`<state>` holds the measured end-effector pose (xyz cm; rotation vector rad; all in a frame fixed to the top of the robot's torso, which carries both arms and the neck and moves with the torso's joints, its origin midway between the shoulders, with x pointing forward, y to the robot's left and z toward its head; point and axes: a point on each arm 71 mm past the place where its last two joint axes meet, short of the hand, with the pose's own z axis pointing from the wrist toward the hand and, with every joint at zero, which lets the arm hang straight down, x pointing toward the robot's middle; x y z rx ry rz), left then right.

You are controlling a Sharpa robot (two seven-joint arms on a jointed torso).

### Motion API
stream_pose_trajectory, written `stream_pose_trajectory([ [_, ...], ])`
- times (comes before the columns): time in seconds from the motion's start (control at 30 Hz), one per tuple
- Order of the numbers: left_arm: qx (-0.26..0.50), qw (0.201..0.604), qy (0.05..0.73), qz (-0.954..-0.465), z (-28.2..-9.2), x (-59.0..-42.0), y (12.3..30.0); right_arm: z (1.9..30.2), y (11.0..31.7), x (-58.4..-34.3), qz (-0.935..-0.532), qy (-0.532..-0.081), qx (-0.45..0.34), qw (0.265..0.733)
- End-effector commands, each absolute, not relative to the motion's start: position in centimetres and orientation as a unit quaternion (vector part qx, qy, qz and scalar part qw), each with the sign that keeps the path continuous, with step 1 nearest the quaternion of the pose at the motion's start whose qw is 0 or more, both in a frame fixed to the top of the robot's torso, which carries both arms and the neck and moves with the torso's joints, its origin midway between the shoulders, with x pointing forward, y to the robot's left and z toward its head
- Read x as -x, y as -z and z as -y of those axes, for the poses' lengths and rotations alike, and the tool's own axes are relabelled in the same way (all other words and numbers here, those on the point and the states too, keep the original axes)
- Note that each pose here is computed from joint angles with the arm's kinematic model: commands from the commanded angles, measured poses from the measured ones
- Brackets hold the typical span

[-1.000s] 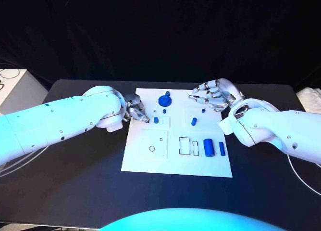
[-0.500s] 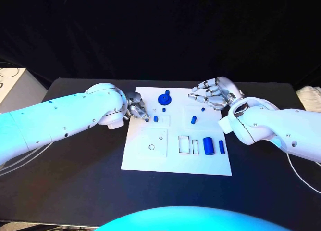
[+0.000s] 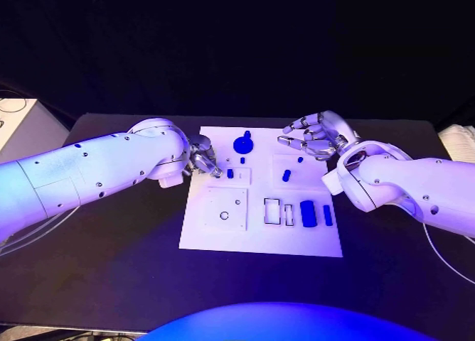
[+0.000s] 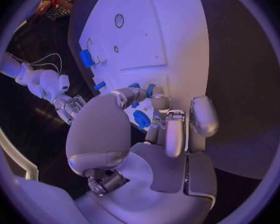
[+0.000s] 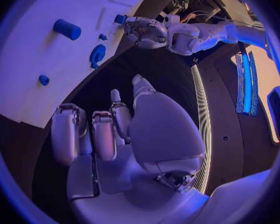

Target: Assemble the parts on the task board

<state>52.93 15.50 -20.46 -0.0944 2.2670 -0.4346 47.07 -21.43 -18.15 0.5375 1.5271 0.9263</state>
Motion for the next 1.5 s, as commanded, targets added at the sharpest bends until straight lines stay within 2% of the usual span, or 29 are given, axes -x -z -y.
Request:
stream_pose_trajectory([
  [0.03,0.020,0.376,0.164,-0.912,-15.2,-52.4,21.4,21.3,18.1,-47.0,-0.658,-0.404,-0.226,0.594],
  [0.53,0.057,0.413,0.170,-0.893,-15.8,-53.0,21.0,21.4,18.1,-47.0,-0.657,-0.403,-0.226,0.595],
  [1.5,0.067,0.424,0.157,-0.889,-16.6,-53.3,20.9,21.3,18.1,-47.1,-0.659,-0.403,-0.227,0.593],
])
